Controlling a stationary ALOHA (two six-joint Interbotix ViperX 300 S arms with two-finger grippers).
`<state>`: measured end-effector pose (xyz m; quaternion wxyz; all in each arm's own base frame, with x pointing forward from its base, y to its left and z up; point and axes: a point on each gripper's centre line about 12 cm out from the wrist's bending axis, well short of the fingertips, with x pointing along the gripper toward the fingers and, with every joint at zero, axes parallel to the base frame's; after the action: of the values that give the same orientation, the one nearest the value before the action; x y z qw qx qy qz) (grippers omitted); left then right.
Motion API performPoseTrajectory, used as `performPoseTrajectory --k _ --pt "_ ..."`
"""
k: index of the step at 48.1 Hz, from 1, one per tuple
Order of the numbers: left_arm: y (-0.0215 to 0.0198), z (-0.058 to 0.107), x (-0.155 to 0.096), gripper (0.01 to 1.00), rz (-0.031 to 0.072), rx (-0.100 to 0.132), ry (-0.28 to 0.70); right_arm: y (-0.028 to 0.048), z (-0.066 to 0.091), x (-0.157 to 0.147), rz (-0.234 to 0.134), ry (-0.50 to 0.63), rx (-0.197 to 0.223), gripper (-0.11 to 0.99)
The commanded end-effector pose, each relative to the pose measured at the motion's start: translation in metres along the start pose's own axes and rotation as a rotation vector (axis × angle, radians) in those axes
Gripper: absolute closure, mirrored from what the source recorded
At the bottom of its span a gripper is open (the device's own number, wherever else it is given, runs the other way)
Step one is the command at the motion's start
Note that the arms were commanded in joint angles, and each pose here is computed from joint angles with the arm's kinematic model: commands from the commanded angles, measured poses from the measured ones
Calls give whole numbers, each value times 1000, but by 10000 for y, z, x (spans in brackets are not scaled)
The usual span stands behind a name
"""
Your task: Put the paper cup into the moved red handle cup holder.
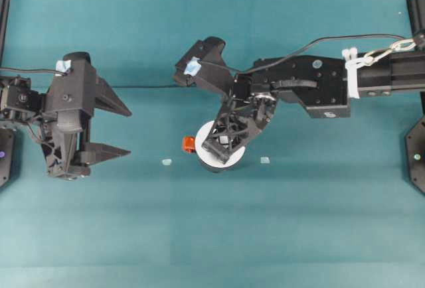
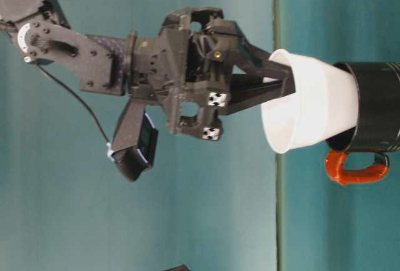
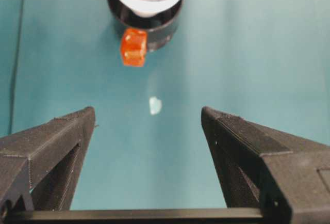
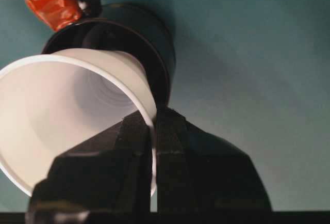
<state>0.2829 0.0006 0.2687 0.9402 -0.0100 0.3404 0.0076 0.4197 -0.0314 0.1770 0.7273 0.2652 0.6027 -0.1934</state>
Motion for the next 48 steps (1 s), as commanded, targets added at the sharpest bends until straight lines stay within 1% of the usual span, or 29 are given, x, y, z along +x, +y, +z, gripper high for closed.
performPoseTrajectory --k 1,5,6,14,15,30,36,37,38,48 --pt "-5 52 -30 98 -1 1 -23 30 9 -50 18 -30 -3 987" --pt "-9 56 -35 98 -3 3 -26 17 6 -25 18 -32 -1 987" --pt "-5 60 -37 98 -1 2 -26 24 4 -25 19 -33 -2 987" --pt "-9 52 -30 98 -2 3 -23 15 6 14 14 -25 -2 987" --pt "-5 58 -33 98 -1 2 -25 15 8 20 14 -25 -2 987" --pt "-5 54 -35 98 -1 4 -25 14 8 49 10 -19 -3 987" --pt "-5 58 -33 98 -1 2 -25 18 15 45 12 -23 -6 987" --pt "-1 58 -33 98 0 3 -25 26 15 42 13 -24 -8 987" --pt "-5 52 -30 98 -1 2 -23 30 20 38 15 -26 -9 987" --pt "-5 56 -40 98 -1 2 -26 56 23 24 21 -35 -17 986"
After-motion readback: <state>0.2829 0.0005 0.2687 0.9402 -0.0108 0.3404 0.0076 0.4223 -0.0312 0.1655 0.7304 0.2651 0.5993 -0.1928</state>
